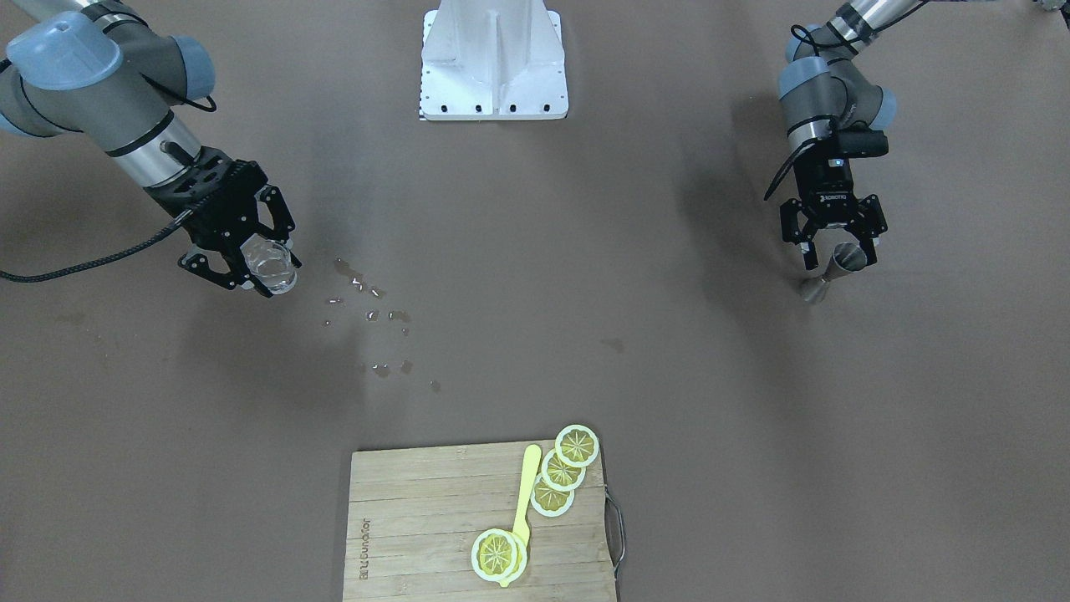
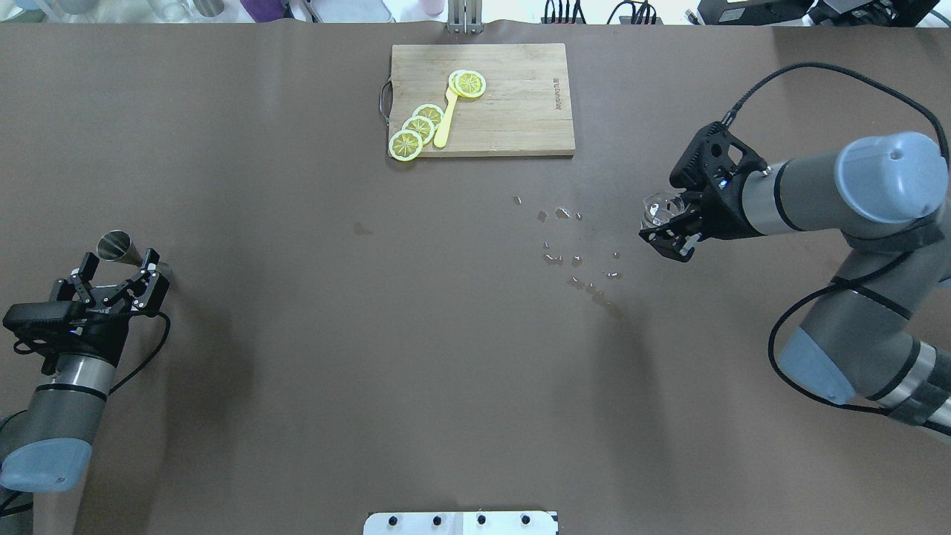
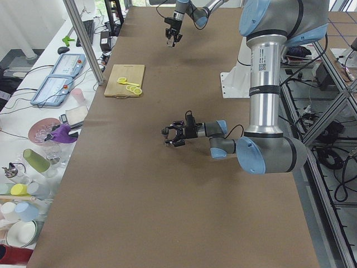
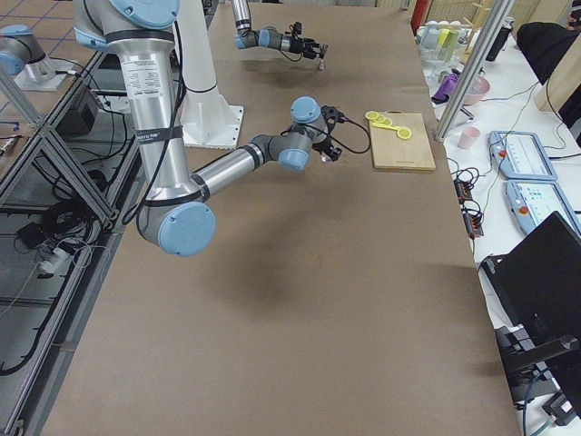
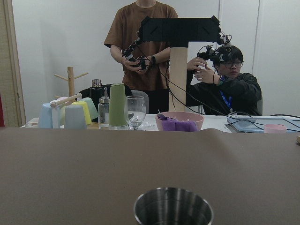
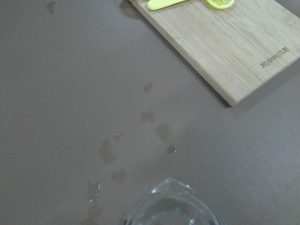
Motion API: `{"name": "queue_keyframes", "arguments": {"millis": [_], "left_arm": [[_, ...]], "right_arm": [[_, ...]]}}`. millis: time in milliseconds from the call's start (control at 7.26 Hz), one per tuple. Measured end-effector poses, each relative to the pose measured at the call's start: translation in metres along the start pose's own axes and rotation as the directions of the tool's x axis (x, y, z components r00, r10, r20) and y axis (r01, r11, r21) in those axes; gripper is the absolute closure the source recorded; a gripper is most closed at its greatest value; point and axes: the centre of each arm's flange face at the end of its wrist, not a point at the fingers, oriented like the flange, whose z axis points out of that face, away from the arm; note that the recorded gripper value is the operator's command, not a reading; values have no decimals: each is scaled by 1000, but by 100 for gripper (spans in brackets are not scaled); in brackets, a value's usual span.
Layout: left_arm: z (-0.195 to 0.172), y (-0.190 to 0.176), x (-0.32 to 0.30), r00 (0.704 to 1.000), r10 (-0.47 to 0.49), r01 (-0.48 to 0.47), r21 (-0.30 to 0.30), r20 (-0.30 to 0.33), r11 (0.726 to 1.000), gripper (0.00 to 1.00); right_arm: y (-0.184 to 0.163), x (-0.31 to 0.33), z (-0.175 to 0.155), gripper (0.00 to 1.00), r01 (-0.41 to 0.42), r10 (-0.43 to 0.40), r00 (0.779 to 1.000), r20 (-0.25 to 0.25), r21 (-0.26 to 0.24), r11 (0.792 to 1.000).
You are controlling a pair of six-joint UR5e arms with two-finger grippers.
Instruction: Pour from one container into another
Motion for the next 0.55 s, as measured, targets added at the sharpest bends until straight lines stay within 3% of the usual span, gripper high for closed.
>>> {"name": "queue_keyframes", "arguments": {"millis": [551], "left_arm": [[3, 5, 0, 1000, 3, -3, 0, 13, 1000, 3]], "right_arm": [[-34, -1, -9, 100, 142, -142, 990, -16, 23, 990]]}}
